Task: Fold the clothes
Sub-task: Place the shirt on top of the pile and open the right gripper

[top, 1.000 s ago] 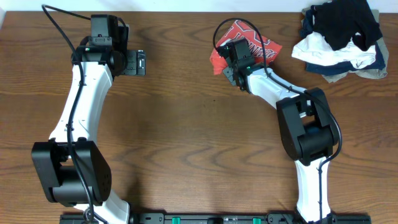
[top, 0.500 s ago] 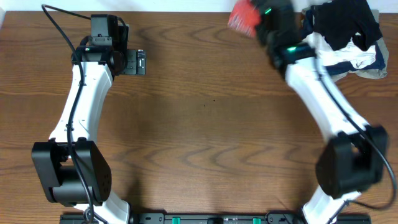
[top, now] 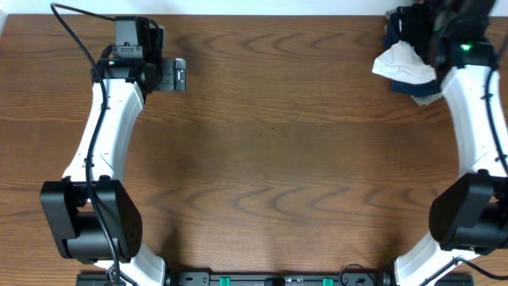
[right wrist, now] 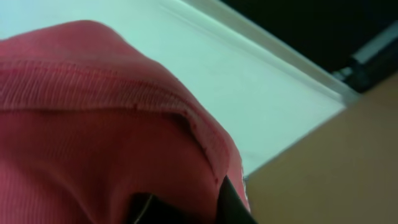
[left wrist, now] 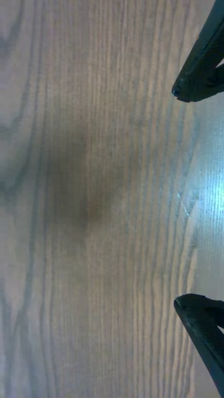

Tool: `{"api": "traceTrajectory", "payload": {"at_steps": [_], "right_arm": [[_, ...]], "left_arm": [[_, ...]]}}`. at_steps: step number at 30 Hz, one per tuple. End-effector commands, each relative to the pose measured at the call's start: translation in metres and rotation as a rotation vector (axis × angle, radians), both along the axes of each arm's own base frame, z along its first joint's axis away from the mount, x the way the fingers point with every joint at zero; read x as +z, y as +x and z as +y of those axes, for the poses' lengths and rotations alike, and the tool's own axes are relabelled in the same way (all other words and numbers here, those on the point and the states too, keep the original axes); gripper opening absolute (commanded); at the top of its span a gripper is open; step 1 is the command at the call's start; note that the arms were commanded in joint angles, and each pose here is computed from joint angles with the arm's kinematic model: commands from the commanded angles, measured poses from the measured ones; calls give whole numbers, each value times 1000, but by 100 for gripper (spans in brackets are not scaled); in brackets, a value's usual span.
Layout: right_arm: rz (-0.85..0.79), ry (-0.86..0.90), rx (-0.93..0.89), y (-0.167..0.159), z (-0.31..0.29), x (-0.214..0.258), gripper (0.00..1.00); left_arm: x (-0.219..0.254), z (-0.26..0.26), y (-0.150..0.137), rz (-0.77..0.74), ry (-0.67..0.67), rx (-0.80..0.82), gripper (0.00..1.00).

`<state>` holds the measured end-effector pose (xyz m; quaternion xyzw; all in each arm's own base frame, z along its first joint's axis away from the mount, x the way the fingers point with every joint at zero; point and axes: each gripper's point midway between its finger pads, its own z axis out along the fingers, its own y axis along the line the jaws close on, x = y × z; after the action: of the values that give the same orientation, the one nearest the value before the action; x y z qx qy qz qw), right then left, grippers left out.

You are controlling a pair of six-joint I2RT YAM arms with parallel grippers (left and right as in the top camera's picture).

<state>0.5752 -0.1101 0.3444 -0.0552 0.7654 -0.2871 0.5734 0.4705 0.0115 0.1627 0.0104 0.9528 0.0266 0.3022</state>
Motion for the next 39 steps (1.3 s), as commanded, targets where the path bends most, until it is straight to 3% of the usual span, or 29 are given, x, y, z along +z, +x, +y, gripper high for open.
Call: {"api": "traceTrajectory", "payload": {"at_steps": [1, 9, 19, 20, 21, 22, 23, 25, 29, 39], "right_arm": [[15, -49, 31, 13, -8, -12, 1], [22, -112, -49, 48, -48, -78, 1], [113, -81, -122, 54, -74, -147, 1], [111, -73, -127, 54, -75, -147, 8], [101, -55, -134, 53, -77, -147, 39], [84, -33, -142, 53, -77, -145, 65], [61, -12, -157, 52, -79, -139, 80], [20, 33, -199, 47, -79, -127, 94], [56, 117, -154, 28, -39, -90, 99], [274, 279, 414, -60, 129, -19, 99]], "left_arm": [[-7, 1, 3, 5, 5, -2, 100], [-3, 1, 7, -18, 5, -2, 100], [0, 1, 12, -43, 6, -2, 100], [1, 1, 12, -46, 6, -2, 100], [1, 2, 13, -47, 6, -2, 100], [1, 2, 13, -47, 6, -2, 100], [1, 1, 12, -45, 6, -2, 100], [0, 2, 12, -41, 6, -2, 100], [-4, 1, 6, -11, 6, -2, 99], [-10, 1, -2, 27, 5, -2, 98]]}}
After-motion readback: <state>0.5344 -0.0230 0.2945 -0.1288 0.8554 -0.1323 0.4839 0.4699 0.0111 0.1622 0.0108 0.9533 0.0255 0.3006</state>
